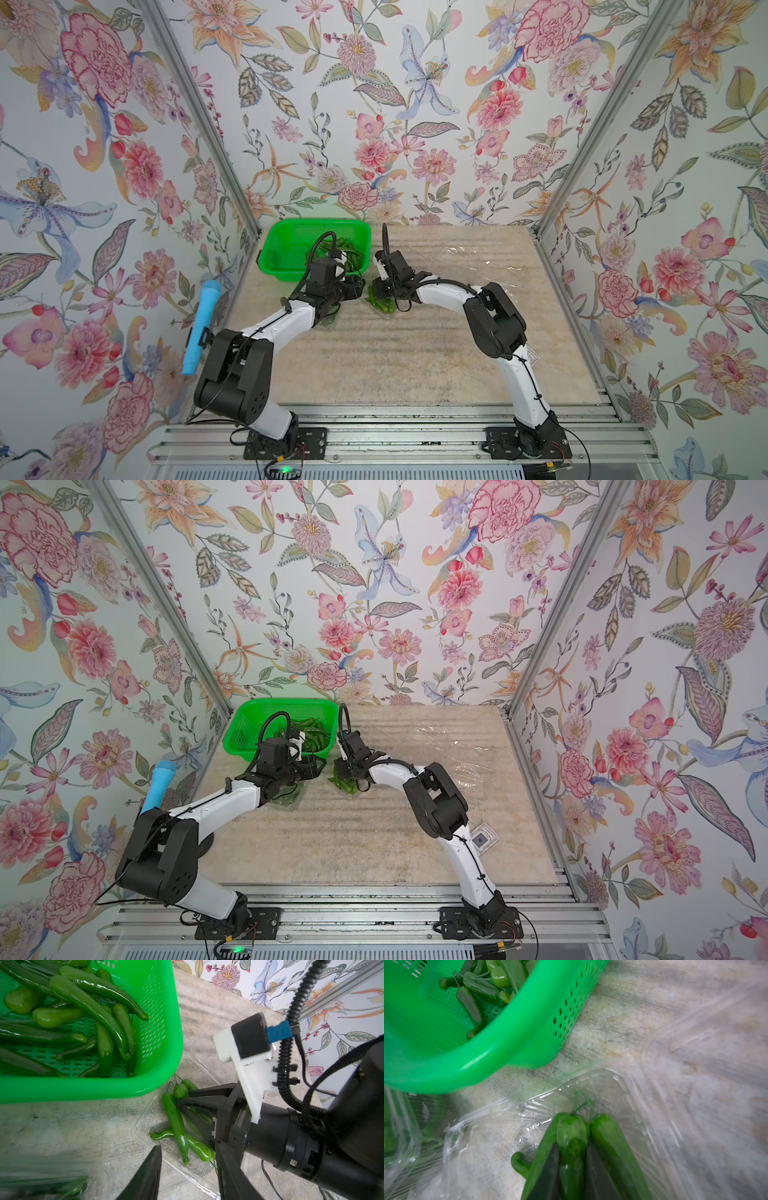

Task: Take small green peppers out of containers
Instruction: Pick up the green pepper from the packing box.

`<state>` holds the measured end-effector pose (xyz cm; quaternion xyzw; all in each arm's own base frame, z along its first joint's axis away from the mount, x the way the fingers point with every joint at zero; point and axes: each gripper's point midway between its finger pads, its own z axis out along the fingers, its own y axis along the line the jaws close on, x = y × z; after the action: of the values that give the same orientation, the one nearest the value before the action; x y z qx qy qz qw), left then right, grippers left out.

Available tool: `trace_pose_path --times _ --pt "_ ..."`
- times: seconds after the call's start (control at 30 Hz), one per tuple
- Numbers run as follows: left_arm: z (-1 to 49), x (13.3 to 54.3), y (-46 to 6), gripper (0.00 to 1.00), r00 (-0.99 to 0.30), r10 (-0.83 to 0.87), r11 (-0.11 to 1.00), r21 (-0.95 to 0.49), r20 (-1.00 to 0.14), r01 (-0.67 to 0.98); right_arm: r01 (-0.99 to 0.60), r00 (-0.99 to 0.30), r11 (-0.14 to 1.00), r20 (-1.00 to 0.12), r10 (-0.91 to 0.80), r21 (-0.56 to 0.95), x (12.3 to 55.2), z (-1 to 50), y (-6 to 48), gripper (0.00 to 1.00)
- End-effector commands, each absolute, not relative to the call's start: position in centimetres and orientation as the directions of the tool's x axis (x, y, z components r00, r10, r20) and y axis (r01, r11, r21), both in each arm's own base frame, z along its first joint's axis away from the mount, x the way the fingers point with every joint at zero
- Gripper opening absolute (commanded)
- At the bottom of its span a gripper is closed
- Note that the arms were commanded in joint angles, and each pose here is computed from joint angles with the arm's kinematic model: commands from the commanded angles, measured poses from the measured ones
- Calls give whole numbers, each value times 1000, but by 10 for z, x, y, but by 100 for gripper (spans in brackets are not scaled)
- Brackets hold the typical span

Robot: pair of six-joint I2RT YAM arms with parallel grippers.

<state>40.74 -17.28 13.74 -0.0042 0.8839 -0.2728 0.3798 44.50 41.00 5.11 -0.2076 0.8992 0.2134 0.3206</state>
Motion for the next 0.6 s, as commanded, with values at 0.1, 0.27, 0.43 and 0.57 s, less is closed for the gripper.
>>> trace_pose_path --times 0.1,0.27,0.43,0.57 --pt "159 416 -167 46 -665 -222 853 -473 -713 221 -531 -683 820 -681 -263 215 434 77 407 3" --pt "170 422 -151 46 -640 -249 857 -473 -727 204 -567 -621 800 -740 -257 197 422 127 409 3" --pt "192 435 -129 46 -598 -276 865 -466 -753 188 -603 -563 773 -792 -236 198 420 170 416 4" --pt "210 448 -103 46 -543 -318 873 -463 -777 150 -662 -512 719 -827 -230 210 436 192 438 6"
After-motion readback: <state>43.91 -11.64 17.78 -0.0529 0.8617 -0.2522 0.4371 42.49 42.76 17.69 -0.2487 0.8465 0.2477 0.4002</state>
